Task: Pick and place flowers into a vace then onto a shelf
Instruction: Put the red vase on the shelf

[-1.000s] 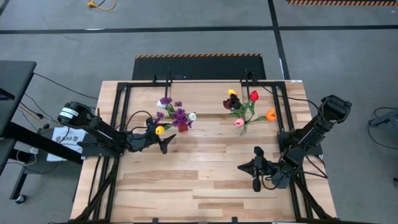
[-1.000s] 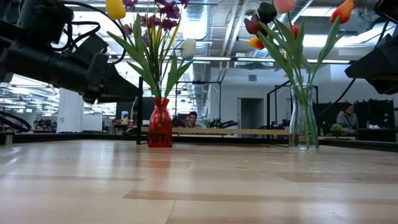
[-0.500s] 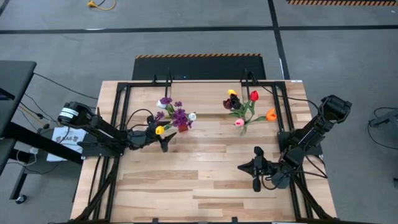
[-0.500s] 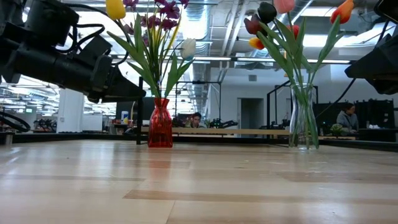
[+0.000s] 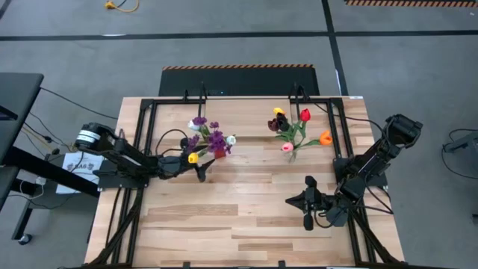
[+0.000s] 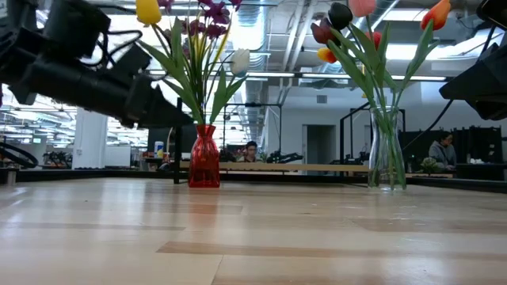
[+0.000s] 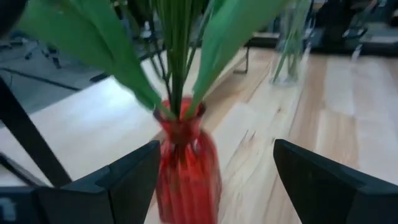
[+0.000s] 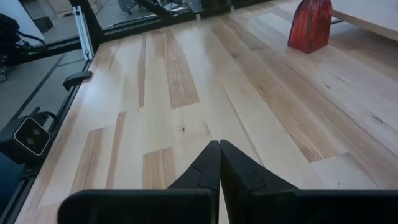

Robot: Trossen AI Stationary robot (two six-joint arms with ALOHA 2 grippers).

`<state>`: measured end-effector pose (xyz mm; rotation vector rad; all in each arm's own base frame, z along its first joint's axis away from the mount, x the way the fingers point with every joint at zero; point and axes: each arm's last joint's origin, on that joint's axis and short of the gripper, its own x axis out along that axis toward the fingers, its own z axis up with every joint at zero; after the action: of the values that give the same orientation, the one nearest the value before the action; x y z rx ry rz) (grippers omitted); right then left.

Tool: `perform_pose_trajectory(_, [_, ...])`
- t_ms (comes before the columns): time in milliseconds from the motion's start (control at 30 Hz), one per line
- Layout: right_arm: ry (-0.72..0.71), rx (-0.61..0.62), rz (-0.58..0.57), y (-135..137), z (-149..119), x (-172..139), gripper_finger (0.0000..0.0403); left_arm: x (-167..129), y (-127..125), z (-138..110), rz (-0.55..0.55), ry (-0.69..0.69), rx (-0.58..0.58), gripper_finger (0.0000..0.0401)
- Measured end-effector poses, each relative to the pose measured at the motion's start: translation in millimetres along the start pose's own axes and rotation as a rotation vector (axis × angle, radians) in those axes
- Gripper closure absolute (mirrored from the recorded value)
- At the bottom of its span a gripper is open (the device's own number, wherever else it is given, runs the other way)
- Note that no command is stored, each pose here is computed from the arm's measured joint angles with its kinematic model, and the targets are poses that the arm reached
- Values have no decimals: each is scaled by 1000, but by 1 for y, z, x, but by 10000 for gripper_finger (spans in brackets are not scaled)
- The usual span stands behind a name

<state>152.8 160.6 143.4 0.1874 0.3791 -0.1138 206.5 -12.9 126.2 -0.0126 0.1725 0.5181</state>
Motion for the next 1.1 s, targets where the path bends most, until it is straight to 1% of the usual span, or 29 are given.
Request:
perform_pose_trajectory(100, [0,0,0,0,0,0,403,8,-1,-10,2,37,4,96])
perform_pose_trajectory(300, [1,0,2,0,0,0,403,24,-11,-24,6,34,6,96])
perform_pose_trajectory(433, [5,0,8,0,0,0,403,30,-14,-30,39,53,24,96])
perform_pose_trajectory(767, [9,-3,9,0,-1,0,403,30,-13,-28,92,34,34,96])
perform_pose_trajectory(1000, [9,-4,8,0,-1,0,403,32,-14,-23,132,1,17,96])
perform_pose_trajectory(1100, [9,-4,8,0,-1,0,403,36,-18,-19,131,-16,3,96])
